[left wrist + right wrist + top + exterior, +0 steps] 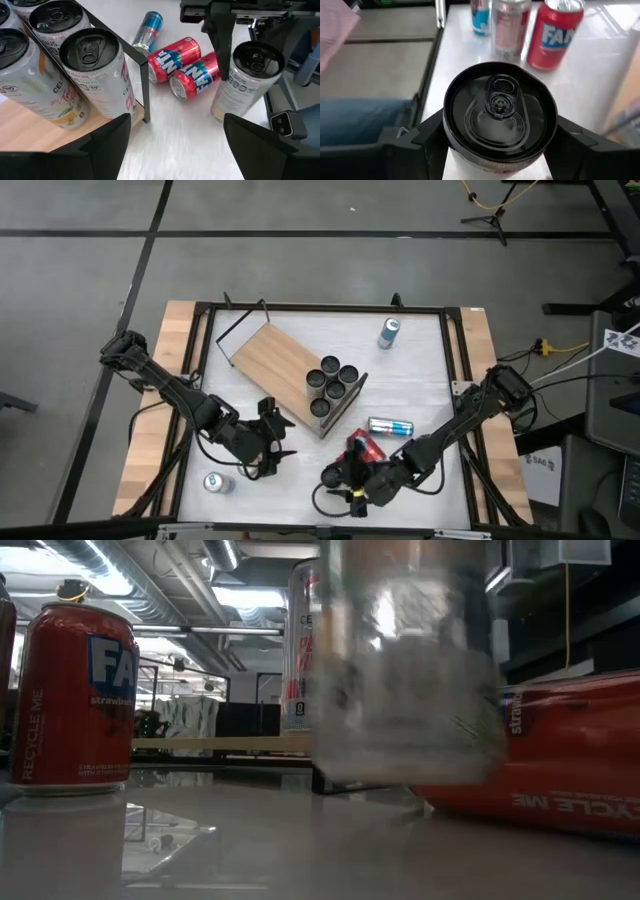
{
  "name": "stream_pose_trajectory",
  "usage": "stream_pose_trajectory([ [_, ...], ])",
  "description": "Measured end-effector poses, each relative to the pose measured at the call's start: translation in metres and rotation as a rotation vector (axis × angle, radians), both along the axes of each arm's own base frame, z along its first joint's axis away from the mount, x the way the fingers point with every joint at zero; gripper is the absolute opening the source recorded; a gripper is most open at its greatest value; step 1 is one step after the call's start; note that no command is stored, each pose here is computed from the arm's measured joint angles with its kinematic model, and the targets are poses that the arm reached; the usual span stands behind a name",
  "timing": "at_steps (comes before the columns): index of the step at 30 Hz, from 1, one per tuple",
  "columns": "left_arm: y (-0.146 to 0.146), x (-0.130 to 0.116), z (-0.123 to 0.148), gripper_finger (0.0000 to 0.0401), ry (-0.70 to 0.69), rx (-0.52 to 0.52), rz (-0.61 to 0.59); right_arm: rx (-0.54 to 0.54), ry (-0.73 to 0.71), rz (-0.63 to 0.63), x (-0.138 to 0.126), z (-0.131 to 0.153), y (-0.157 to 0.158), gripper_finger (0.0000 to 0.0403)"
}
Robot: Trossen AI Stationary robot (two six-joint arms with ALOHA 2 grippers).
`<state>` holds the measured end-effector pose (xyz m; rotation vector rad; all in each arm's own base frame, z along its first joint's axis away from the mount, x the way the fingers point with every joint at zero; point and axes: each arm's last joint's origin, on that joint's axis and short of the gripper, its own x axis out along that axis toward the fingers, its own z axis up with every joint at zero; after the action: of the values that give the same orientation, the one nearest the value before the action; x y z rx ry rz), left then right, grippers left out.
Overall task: Place canned beverage on shelf
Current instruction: Put the white-yellow soda can on the shelf aligned with the other white-yellow soda cans
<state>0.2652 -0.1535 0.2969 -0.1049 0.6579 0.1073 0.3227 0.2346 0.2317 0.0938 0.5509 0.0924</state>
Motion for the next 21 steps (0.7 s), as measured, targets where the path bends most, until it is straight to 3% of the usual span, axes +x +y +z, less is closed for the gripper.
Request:
stream_pose_trajectory([
  [11,-0.015,-0.006,-0.004,0.0312,0.024,-0.027,-0.083,-0.023,-0.078,0.118,0.023,0.016,-0.018,0.0248],
  [21,-0.028,-0.002,-0.016,0.0312,0.046,-0.059,-0.071,-0.079,-0.146,0.213,0.047,0.059,-0.037,0.0247],
])
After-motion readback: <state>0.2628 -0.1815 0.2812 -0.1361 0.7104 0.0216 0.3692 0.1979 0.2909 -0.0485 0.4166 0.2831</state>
